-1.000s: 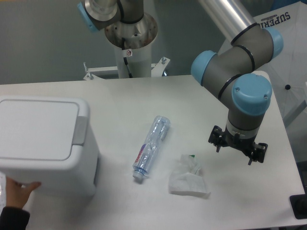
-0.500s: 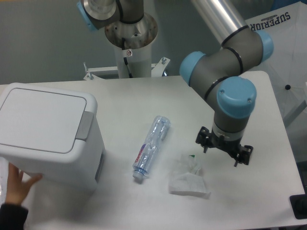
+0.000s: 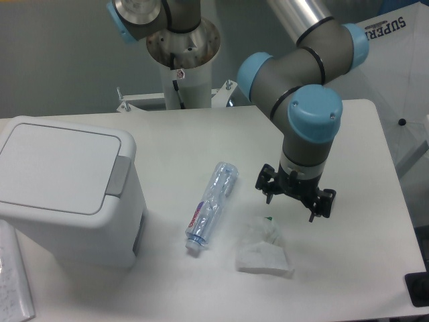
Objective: Open the trash can
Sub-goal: 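Move the gripper from its start pose toward the white trash bin, then swing the gripper over the bottle to the bin lid's edge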
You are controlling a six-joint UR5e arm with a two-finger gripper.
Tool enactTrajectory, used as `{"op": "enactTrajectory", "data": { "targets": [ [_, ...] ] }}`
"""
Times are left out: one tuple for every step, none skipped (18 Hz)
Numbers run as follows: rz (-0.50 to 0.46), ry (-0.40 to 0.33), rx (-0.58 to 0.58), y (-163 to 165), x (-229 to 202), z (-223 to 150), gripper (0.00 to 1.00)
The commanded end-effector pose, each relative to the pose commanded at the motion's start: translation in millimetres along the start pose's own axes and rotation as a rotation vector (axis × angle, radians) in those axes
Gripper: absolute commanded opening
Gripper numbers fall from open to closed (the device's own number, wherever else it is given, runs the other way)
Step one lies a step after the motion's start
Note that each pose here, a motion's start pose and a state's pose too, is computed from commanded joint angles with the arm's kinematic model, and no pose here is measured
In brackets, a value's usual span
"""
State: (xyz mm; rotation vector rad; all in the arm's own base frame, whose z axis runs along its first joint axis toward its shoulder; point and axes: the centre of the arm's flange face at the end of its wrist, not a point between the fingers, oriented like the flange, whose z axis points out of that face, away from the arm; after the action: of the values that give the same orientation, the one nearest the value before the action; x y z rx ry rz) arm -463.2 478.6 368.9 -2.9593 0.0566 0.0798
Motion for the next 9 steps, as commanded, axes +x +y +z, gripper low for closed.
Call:
{"op": "enactTrajectory", "data": {
  "targets": [
    [-0.026,-0.006,0.031,-0.4,4.0,-17.0,1.0],
    [-0.039,-0.004,0.05,-1.3,8.5,-28.4,1.0],
    [-0.042,0.008,0.048,-1.8,13.1,-32.3,1.0],
    [-0.048,0.019,0.043,-2.9,16.5,-36.6,1.0],
    [-0.059,0.034,0.045,-4.8,20.3,-43.0,1.0],
    [-0.068,0.047,0.06,-11.5,28.3,-54.4,1.0],
    [-0.078,0.067,0.065,-17.1,35.8,-59.8,1.0],
    [-0.087,0.081,0.063,-19.5,39.2,-62.2,1.0],
    [-0.088,0.092,0.067,-23.5,42.6,-66.4,1.0]
  ]
}}
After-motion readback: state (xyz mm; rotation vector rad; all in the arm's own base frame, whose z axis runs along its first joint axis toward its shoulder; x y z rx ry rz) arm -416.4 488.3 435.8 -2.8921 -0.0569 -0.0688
